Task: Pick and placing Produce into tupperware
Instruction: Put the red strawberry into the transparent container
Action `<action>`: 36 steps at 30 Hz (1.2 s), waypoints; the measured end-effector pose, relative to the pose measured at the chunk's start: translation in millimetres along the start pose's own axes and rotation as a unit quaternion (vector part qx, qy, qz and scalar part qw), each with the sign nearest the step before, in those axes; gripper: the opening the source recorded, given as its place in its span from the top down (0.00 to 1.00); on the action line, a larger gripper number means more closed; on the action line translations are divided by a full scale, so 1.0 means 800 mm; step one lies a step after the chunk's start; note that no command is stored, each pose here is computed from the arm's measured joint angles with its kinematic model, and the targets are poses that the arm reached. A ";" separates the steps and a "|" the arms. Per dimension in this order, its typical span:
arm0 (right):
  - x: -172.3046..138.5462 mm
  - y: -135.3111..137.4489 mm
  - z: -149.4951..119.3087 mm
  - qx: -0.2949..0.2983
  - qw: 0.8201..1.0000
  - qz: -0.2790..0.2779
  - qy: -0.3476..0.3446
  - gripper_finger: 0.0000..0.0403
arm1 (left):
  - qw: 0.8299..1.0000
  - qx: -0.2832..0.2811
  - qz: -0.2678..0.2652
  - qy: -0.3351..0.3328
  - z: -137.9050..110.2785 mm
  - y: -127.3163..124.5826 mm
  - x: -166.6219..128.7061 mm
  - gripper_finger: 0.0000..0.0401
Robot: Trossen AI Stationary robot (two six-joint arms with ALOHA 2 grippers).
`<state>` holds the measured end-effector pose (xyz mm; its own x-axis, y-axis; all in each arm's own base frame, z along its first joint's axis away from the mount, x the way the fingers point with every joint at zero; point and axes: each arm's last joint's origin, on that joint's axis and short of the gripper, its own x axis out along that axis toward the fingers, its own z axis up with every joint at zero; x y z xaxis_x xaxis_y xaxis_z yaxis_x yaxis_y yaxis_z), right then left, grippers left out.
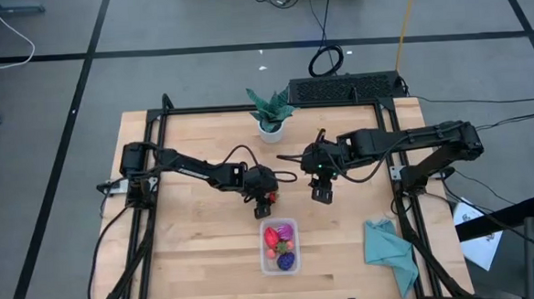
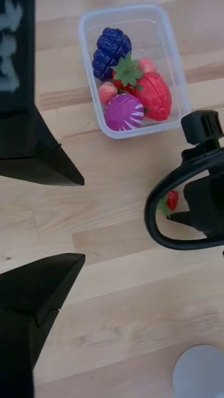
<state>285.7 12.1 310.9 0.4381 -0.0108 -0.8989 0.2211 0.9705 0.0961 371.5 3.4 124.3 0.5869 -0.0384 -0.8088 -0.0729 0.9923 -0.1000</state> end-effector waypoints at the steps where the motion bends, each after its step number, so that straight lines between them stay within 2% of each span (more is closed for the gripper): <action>1: 0.000 0.000 0.000 -0.001 1.000 0.000 -0.001 0.55 | 1.000 0.002 0.000 0.000 0.000 0.000 0.000 0.44; 10: 0.000 0.001 0.002 -0.003 1.000 0.002 -0.007 0.55 | 1.000 0.000 0.000 0.002 0.000 0.000 0.000 0.45; 20: 0.000 0.001 0.002 -0.002 1.000 0.002 -0.007 0.55 | 1.000 0.000 0.001 0.003 -0.001 0.000 0.000 0.63; 30: 0.000 0.001 0.002 -0.003 1.000 0.002 -0.007 0.55 | 1.000 0.001 0.001 0.002 0.000 0.000 -0.002 0.59; 36: 0.000 0.000 0.001 -0.004 1.000 0.002 -0.006 0.55 | 1.000 0.014 0.005 -0.011 0.010 -0.003 -0.031 0.61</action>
<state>286.7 12.2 311.4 0.4484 -0.0103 -0.8938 0.2121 0.9726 0.0952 363.5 3.3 149.3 0.6038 -0.0261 -0.7967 -0.0568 0.9955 -0.0757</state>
